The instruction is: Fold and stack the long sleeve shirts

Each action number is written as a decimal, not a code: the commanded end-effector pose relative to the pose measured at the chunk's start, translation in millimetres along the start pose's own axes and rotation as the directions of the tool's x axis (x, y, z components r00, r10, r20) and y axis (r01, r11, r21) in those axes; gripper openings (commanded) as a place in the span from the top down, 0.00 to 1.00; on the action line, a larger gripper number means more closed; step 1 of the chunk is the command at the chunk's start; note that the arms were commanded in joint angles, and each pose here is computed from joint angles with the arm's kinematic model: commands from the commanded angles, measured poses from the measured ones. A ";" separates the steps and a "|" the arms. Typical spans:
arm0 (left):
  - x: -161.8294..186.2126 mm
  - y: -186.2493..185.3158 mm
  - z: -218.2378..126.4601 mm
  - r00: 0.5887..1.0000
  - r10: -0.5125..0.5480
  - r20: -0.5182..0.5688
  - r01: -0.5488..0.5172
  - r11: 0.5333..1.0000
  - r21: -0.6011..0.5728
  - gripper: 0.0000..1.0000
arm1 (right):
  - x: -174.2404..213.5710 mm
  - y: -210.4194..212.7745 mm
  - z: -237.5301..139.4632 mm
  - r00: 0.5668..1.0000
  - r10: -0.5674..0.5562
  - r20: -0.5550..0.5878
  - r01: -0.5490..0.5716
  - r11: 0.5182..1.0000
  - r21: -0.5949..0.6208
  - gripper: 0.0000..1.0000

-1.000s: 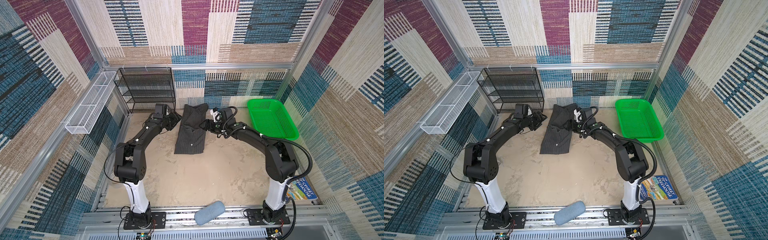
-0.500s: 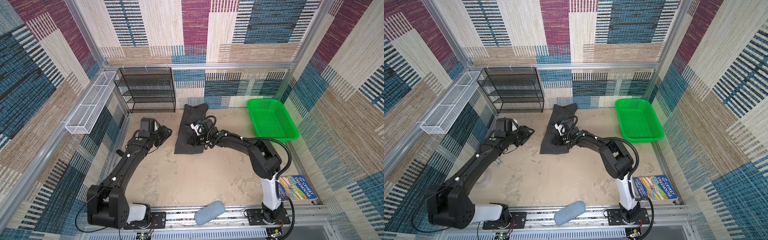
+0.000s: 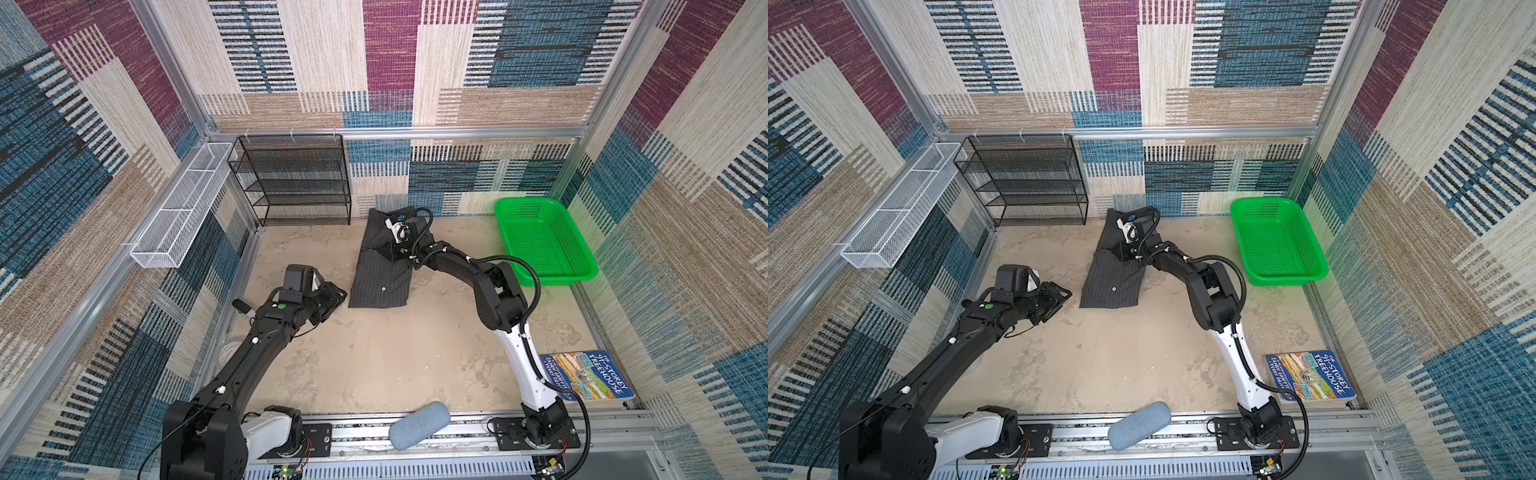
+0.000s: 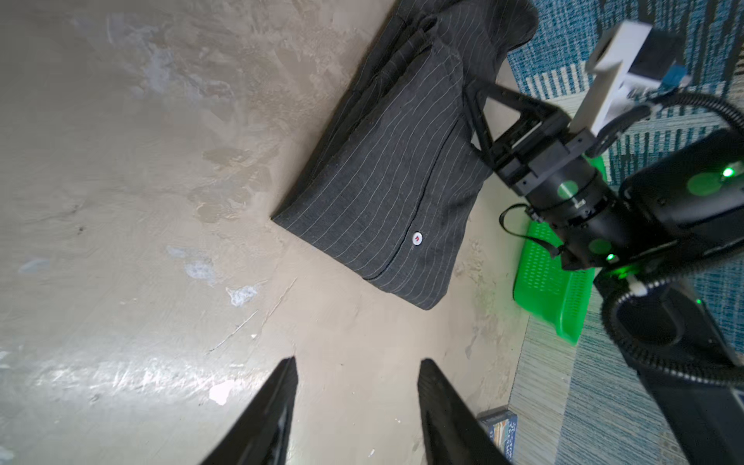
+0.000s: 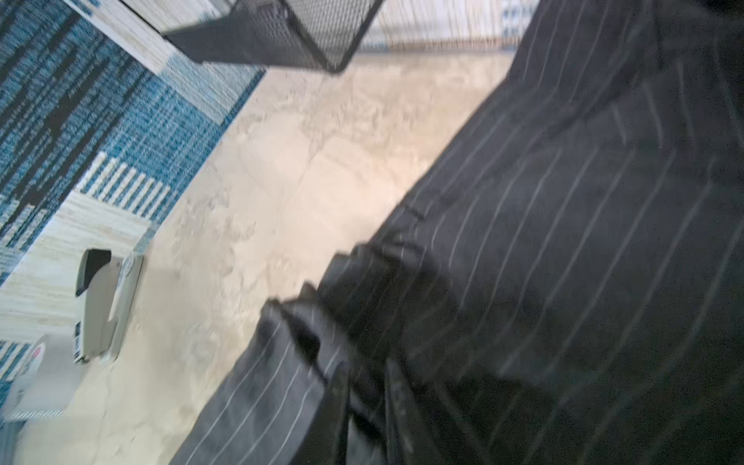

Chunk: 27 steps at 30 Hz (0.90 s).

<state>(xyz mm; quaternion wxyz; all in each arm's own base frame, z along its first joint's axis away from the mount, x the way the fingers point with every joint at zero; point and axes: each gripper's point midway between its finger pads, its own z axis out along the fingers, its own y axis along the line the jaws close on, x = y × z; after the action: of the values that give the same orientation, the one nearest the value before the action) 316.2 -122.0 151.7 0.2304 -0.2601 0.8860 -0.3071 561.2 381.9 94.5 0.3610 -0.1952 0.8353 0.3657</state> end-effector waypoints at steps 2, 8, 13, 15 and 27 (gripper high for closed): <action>10.8 -21.5 17.0 1.000 0.020 -0.021 -0.019 0.999 0.047 0.49 | -30.2 -10.5 9.8 0.998 -0.052 0.047 0.052 0.999 0.002 0.82; 22.1 -65.9 57.8 0.995 0.082 -0.050 -0.076 0.991 0.113 0.51 | -56.8 5.8 -28.1 0.994 -0.087 0.070 0.083 0.995 0.060 0.81; 24.1 -94.7 111.9 0.995 0.066 -0.077 -0.051 0.982 0.181 0.57 | -50.1 12.6 -77.4 0.992 -0.108 0.061 0.098 0.983 0.156 0.79; 26.3 -103.8 132.5 0.994 0.066 -0.089 -0.048 0.981 0.190 0.59 | -43.7 15.4 -93.2 0.993 -0.103 0.060 0.092 0.982 0.165 0.79; 62.6 -36.4 189.9 0.982 0.059 -0.182 -0.057 0.998 0.015 0.64 | -18.8 10.9 -122.2 0.999 -0.031 0.045 0.021 0.979 0.201 0.78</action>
<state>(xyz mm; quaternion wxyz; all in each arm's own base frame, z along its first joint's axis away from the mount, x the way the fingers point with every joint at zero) 400.3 -273.2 38.4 0.1710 -0.2101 0.8970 -0.3492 507.6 298.7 163.0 0.3903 -0.1704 0.8621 0.2747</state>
